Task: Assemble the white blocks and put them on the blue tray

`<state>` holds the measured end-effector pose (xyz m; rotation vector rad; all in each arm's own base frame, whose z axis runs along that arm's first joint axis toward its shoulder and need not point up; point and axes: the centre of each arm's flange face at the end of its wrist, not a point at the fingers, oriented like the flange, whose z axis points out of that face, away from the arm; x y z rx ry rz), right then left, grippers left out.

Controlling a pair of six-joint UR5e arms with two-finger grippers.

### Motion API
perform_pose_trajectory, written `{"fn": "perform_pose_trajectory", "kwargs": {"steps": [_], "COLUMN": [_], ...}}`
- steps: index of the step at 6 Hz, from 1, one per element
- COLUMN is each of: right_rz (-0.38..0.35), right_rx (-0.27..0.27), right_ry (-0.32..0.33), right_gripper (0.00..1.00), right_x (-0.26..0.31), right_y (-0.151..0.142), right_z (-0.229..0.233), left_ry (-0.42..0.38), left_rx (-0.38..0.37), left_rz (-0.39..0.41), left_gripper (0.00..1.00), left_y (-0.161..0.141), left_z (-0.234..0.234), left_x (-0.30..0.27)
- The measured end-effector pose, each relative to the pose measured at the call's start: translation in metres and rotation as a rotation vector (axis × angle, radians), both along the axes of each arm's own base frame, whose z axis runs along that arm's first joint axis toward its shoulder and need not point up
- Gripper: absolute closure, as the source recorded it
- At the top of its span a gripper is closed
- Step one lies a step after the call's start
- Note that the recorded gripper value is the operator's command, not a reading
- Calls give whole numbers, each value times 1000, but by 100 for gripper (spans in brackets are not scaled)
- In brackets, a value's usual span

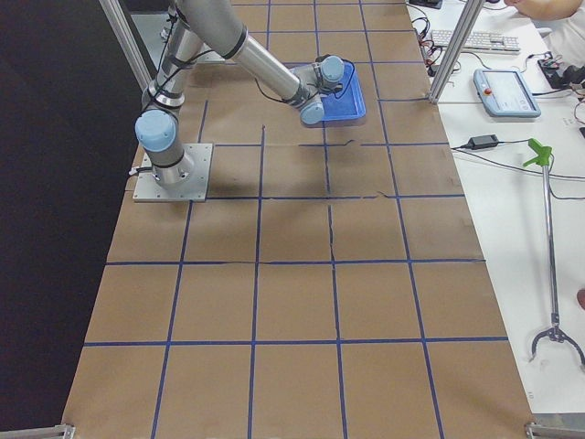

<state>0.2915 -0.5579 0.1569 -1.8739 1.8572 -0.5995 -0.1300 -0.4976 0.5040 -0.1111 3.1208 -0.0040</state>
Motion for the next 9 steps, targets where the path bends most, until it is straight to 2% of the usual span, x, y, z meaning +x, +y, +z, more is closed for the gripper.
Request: {"fn": "perform_pose_trajectory", "kwargs": {"steps": [9], "right_rz": [-1], "right_rx": [7], "right_ry": [-4], "right_gripper": [61], "right_x": [3], "right_y": [1], "right_z": [-2], "left_ry": [0], "left_rx": [5], "left_rz": [0], "left_gripper": [1], "left_y": [0], "left_z": [-2], "left_x": [0]}}
